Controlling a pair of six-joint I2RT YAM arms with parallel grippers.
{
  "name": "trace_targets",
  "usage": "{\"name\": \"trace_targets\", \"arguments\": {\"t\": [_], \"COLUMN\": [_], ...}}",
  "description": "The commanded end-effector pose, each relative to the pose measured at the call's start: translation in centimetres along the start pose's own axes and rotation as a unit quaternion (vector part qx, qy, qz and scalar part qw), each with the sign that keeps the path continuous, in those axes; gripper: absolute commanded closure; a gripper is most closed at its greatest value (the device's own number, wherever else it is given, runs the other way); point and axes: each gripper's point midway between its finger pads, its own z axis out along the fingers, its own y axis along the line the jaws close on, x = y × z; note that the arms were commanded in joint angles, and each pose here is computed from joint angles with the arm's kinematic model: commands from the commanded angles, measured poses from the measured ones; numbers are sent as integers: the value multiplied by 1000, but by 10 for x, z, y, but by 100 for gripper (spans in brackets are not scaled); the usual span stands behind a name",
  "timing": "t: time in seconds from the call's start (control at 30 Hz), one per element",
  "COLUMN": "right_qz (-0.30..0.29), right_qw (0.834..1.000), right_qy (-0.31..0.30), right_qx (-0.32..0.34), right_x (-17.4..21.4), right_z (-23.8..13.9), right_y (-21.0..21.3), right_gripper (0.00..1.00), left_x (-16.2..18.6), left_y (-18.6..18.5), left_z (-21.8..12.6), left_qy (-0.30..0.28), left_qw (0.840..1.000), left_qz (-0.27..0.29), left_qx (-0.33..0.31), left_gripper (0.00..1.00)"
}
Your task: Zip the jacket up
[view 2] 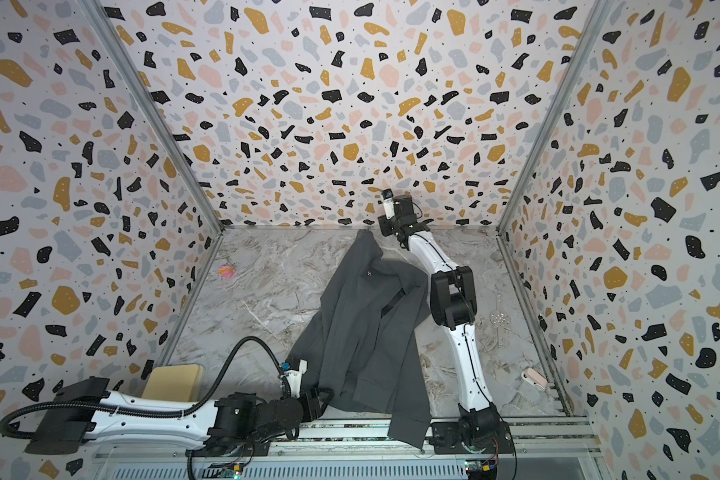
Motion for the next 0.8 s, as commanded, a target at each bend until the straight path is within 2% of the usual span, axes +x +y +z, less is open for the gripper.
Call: {"name": "trace_targets", "arguments": {"t": [0.0,0.13,0.23,0.33,0.43,0.5,0.6,0.77], "right_qz": [85,126,166,199,224,239,260,299], "right_qw": [995,990,985,979,972,968,960,945], "right_qy": [-28,-15,9,34,58,75,108,134], "right_qx": [-42,-62,-53,-38,-23,-10,-3,0], "right_x": [-51,-22,20,66,110,139,178,223], "right_z": [-79,-135,-174,-207,-233,-244,-249,-238], "right_y": [13,28,32,35,38,37,39,38], "right_gripper": [39,34,32,31,30,30,30,28], "left_x": [-19,-26,-42,-71,-103,-119,-128,-101], "left_y": [-25,-47,-51,-45,-32,-29,-44,-82], "left_z": [-3,2,1,-8,-18,-23,-31,-34], "left_qy": [-39,-49,-70,-101,-127,-135,-139,-62], "left_qw": [995,989,983,978,978,980,981,978], "left_qz": [93,142,162,154,117,101,121,192], "left_qx": [-9,-16,-50,-93,-115,-102,-55,50], "left_gripper": [28,19,12,9,4,1,0,0]}}
